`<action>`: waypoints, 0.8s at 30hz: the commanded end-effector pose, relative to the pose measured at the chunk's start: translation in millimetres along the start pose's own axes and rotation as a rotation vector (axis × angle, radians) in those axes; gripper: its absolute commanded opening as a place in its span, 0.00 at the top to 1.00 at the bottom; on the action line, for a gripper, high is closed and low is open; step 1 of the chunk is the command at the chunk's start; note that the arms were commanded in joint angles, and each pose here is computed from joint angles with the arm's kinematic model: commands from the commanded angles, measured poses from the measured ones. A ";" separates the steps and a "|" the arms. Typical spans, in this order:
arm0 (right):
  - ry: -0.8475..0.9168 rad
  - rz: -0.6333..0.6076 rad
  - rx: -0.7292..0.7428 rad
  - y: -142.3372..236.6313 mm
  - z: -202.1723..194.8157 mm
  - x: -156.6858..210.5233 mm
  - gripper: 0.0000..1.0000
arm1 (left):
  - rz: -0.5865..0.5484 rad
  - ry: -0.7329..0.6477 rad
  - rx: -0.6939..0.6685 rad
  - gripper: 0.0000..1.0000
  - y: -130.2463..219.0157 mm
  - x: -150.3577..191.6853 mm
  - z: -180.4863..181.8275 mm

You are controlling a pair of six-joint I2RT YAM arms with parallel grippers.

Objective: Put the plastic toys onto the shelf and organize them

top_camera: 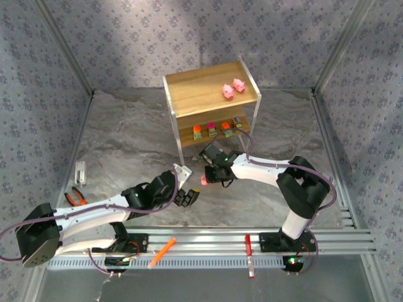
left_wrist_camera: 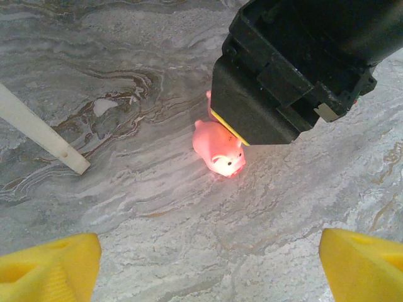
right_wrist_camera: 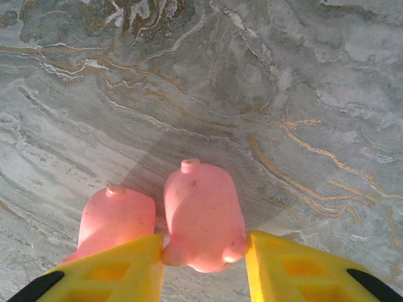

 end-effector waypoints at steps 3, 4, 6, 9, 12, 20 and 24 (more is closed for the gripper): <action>0.002 0.008 0.029 2.2 -6.8 2.7 0.62 | -0.021 -0.002 0.008 0.11 2.3 -6.2 -1.7; 0.001 0.007 0.031 2.7 -7.4 2.3 0.62 | -0.021 -0.001 0.008 0.11 2.3 -6.2 -1.6; 0.000 0.005 0.034 4.0 -8.5 2.1 0.62 | -0.021 -0.001 0.008 0.11 2.3 -6.2 -1.7; -0.002 -0.001 0.036 6.2 -10.4 1.9 0.62 | -0.020 -0.002 0.009 0.11 2.3 -5.9 -1.9; -0.004 -0.003 0.037 8.6 -12.3 2.2 0.62 | -0.018 -0.003 0.009 0.11 2.1 -5.7 -1.9; -0.010 -0.009 0.045 13.4 -18.5 3.7 0.62 | -0.017 -0.003 0.009 0.11 1.4 -5.8 -2.1; -0.011 -0.013 0.050 16.7 -22.3 5.6 0.62 | -0.017 -0.004 0.008 0.11 1.3 -6.2 -2.1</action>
Point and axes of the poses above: each hand's point on the last joint's axis, 136 mm out from that joint toward the fingers, its own y axis back along the fingers, its own z axis along the line the jaws close on, x = y × z, the point moved 7 cm from there along y, back along the fingers, and after that the axes turned 9 degrees about -y, right-handed, at the moved point
